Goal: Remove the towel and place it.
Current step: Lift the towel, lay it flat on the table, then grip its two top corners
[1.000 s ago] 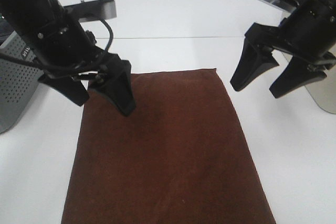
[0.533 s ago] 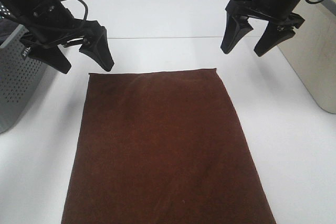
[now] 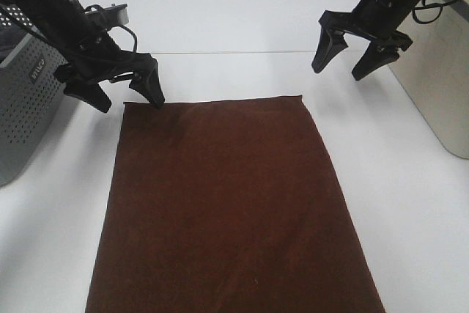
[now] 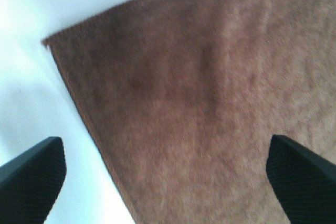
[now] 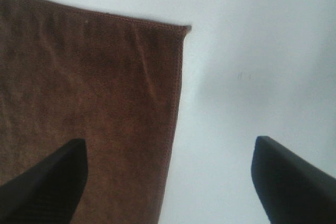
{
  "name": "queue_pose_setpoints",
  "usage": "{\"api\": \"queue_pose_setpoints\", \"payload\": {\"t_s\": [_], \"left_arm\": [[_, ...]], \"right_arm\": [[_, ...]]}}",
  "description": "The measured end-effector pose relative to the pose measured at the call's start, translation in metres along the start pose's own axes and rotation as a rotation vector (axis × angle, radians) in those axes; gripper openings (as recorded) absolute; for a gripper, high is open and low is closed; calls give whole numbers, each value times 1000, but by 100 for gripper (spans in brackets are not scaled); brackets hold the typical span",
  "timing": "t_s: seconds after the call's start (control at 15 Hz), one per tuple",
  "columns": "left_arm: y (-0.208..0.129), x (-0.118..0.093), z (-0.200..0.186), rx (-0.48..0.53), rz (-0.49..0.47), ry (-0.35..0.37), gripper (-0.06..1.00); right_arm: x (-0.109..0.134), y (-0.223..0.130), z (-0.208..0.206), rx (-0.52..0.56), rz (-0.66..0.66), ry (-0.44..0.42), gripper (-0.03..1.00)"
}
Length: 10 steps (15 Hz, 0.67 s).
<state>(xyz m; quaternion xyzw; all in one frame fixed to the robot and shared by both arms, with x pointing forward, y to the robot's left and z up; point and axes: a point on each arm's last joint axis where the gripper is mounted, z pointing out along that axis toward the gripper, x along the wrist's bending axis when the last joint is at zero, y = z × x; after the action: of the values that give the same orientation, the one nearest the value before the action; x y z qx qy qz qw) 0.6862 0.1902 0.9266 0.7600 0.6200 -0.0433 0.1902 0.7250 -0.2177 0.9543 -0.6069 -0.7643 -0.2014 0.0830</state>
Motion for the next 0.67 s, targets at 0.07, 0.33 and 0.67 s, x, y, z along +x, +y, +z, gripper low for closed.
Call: {"api": "queue_pose_setpoints", "payload": {"t_s": [0.07,0.33,0.67], "left_arm": [[6,2,6,-4,3,-1,96],[19,11,23,28,23,7,96],[14,44,34,76,-18,11,96]], "right_arm": [[-5,1,10,14,-2,3,81],[-26,8,27,8,20,19,81],[-33,7,53,24,18,92,81]]}}
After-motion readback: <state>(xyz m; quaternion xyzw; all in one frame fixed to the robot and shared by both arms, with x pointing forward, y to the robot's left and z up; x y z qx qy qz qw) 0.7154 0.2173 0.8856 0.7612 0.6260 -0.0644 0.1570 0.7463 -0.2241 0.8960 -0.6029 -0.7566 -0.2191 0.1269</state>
